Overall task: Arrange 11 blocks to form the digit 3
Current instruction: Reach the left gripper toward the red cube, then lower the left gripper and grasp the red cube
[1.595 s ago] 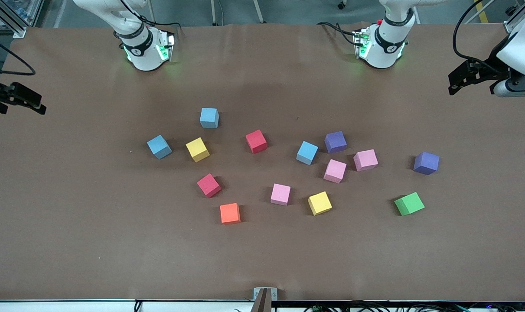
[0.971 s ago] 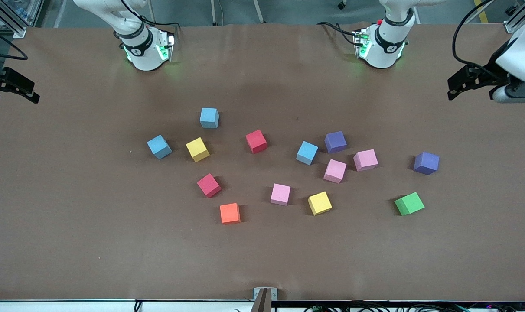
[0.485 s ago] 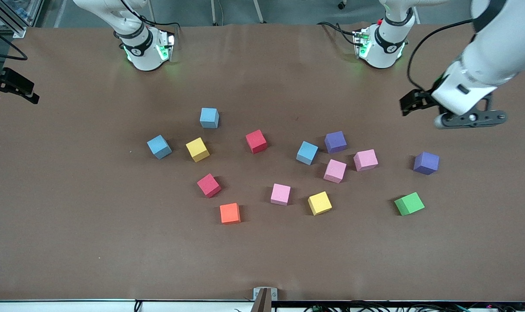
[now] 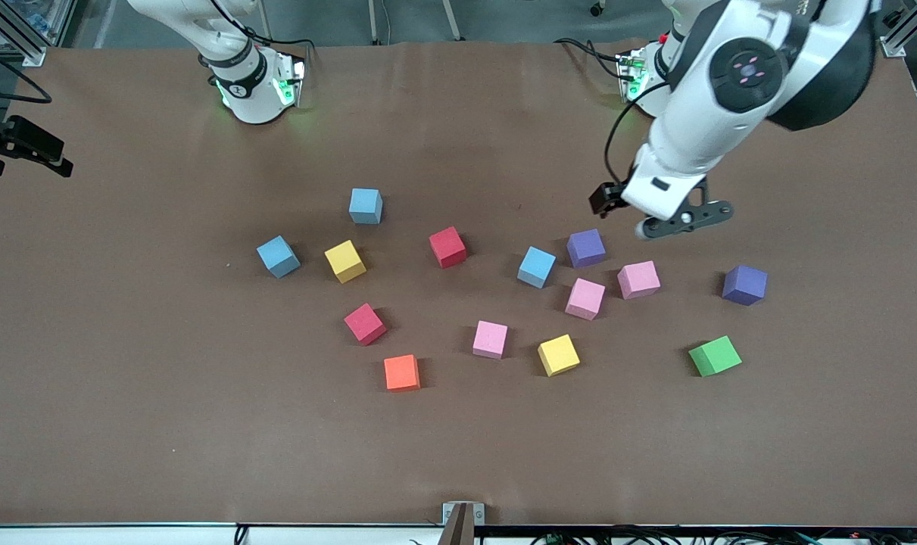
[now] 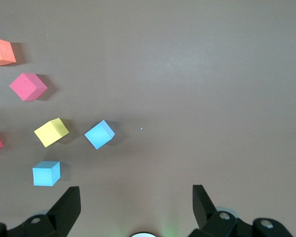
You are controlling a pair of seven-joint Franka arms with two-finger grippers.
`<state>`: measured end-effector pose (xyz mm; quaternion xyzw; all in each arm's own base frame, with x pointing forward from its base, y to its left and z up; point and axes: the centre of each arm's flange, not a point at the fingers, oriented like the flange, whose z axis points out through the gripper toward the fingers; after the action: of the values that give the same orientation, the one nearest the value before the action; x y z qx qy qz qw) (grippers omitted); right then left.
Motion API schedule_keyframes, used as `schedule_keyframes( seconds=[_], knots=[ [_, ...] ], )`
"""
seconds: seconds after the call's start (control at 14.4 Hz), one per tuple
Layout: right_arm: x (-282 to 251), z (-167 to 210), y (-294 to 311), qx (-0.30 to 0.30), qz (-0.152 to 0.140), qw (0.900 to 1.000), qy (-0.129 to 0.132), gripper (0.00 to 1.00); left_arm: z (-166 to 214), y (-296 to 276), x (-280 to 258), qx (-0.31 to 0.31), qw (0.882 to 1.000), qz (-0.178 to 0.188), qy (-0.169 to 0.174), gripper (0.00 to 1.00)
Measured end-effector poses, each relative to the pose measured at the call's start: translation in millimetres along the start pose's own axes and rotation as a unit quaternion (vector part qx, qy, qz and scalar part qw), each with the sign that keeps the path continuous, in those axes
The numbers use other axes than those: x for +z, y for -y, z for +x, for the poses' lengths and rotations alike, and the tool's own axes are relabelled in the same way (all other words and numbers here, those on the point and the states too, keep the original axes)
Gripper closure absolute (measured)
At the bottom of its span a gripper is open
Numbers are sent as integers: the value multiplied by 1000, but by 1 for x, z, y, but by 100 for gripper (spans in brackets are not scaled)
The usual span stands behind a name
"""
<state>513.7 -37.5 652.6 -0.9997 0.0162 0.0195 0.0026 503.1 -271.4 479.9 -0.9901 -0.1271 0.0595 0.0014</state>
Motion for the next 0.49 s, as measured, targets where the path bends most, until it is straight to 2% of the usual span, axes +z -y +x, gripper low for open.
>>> schedule_keyframes(
  seconds=[0.49],
  knots=[
    [0, 0, 3, -2, 8, 1000, 1, 0, 5, -50, 66, -55, 998, -29, 19, 0]
  ],
)
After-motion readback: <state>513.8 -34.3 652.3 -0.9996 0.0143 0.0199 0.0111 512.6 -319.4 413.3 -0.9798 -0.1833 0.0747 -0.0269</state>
